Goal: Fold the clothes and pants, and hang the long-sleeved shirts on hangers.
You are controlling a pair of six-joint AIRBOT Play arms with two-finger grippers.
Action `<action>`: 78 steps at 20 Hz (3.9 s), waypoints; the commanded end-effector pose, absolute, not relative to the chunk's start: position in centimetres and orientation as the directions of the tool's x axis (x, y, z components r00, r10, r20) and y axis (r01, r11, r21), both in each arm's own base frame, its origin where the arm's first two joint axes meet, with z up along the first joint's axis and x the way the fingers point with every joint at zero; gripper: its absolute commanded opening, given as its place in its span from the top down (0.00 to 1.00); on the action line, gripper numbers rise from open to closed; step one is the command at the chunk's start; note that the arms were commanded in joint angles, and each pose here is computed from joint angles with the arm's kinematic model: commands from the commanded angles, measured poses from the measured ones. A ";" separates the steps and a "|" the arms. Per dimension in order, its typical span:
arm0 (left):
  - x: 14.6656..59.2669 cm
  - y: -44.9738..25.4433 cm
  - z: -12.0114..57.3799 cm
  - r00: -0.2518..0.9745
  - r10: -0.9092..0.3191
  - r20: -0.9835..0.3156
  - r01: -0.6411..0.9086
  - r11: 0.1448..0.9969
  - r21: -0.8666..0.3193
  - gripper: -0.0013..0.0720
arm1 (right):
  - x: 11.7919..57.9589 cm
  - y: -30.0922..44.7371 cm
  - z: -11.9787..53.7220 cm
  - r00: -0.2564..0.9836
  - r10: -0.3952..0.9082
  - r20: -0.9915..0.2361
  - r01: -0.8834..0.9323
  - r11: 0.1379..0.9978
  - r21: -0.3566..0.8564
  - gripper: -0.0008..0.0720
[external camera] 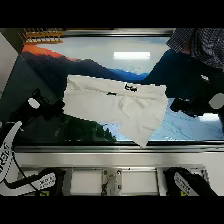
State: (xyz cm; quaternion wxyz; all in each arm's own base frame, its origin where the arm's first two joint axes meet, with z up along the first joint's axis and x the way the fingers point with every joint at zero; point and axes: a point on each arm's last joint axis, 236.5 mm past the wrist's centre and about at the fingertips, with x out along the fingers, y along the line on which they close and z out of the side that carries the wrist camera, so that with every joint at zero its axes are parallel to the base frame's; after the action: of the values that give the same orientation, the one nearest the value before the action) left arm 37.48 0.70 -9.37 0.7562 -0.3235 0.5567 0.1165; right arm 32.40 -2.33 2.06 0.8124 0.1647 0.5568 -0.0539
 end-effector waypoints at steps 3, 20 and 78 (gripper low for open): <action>37.8 1.0 -7.8 0.383 -0.178 -0.906 -0.478 0.801 -0.360 0.97 | 28.5 -5.4 -7.3 0.199 0.217 -0.956 0.462 0.839 0.287 0.18; 37.8 1.0 -7.8 0.383 -0.179 -0.906 -0.479 0.801 -0.360 0.97 | 33.0 6.5 -11.4 0.188 0.544 -0.818 0.199 0.794 0.574 0.97; 48.3 -0.4 -7.0 0.416 -0.180 -0.891 -0.323 0.887 -0.330 0.97 | 42.1 1.4 -5.0 0.293 0.200 -0.935 0.129 0.961 0.246 0.97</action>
State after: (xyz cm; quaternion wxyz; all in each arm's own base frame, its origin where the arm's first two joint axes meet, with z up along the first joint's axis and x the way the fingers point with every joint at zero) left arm 50.43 -0.26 -4.15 0.8189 -0.2319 0.5240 0.0335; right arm 44.95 0.89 -2.49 0.8079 0.1392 0.5720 0.0274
